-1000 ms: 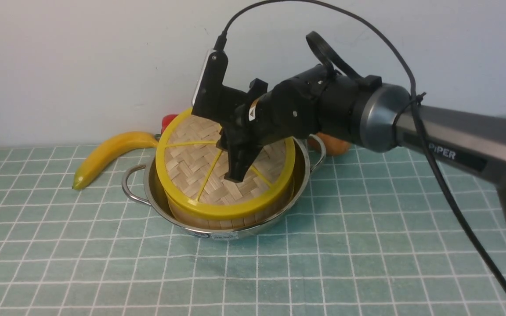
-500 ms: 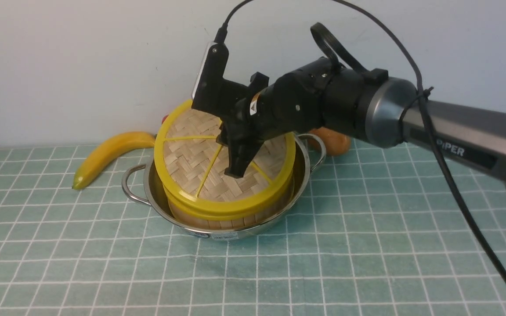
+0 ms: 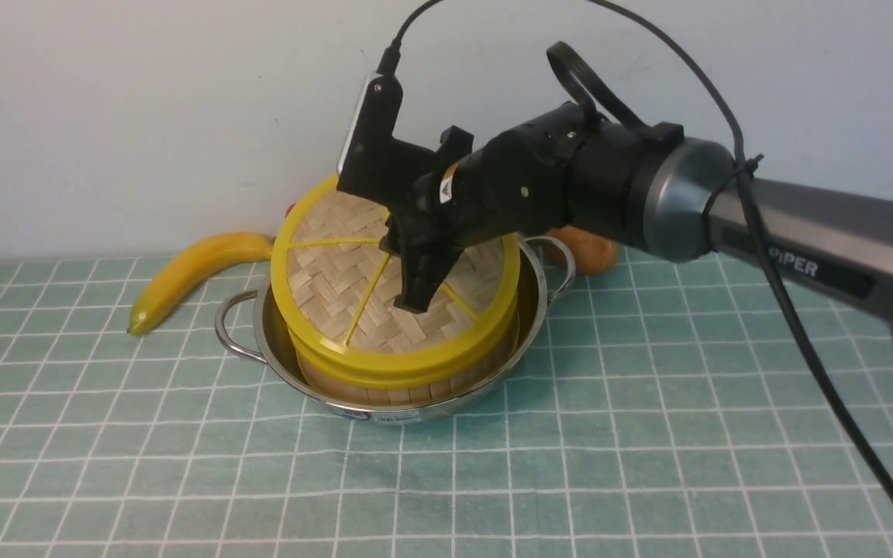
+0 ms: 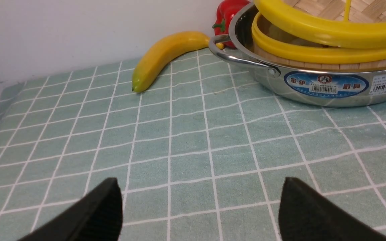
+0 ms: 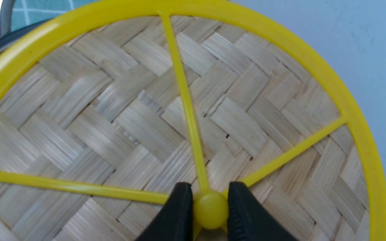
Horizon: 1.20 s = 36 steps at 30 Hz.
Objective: Place the steamer in the pot on the blue tablecloth, and put the lid on the steamer.
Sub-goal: 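Place the bamboo steamer lid onto the steamer basket in the pot with the right gripper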
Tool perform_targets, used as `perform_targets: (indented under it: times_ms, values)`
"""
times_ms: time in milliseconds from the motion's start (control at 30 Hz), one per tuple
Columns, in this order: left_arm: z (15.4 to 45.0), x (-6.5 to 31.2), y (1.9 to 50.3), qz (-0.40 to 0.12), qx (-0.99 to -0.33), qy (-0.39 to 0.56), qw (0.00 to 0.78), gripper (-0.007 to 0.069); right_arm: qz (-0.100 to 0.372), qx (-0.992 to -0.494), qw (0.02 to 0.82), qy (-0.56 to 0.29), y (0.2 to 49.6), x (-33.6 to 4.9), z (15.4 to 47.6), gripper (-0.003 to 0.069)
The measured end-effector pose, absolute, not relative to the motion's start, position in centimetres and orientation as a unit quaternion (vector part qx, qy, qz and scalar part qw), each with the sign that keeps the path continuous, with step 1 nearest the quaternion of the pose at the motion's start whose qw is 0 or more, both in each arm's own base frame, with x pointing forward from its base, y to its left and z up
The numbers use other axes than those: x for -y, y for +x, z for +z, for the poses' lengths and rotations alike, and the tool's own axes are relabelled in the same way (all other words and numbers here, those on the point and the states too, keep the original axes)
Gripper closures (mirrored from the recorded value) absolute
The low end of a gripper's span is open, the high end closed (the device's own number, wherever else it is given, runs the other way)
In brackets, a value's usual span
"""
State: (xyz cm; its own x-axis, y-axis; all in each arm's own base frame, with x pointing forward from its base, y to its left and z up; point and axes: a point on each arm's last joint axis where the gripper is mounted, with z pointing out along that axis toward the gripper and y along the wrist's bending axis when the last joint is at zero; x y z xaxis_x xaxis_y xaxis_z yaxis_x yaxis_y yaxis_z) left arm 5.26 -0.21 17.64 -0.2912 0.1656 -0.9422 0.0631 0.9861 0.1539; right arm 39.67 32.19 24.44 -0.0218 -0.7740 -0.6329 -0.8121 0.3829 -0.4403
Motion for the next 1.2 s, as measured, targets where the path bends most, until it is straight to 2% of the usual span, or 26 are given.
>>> perform_targets:
  times_ms: [867, 933, 1067, 1100, 1167, 1200]
  values:
    - [17.6, 0.2, 5.3, 0.043, -0.802, 0.071, 0.591, 0.0047, 0.024, -0.720, 0.427, -0.546, 40.4, -32.5, 22.4, 0.0513]
    - [17.6, 0.2, 5.3, 0.043, -0.802, 0.071, 0.591, 0.0047, 0.027, -0.727, 0.424, -0.539, 40.5, -32.3, 22.4, 0.0480]
    - [17.6, 0.2, 5.3, 0.043, -0.802, 0.071, 0.591, 0.0047, 0.023, -0.730, 0.421, -0.537, 40.7, -32.1, 22.2, 0.0303]
    - [17.6, 0.2, 5.3, 0.043, -0.802, 0.071, 0.591, 0.0047, 0.023, -0.730, 0.421, -0.537, 40.7, -32.1, 22.2, 0.0294]
    - [17.6, 0.2, 5.3, 0.043, -0.802, 0.071, 0.591, 0.0047, 0.023, -0.730, 0.422, -0.537, 40.8, -32.1, 22.2, 0.0224]
    - [17.6, 0.2, 5.3, 0.043, -0.802, 0.071, 0.591, 0.0047, 0.023, -0.729, 0.426, -0.536, 40.8, -32.1, 22.2, 0.0163]
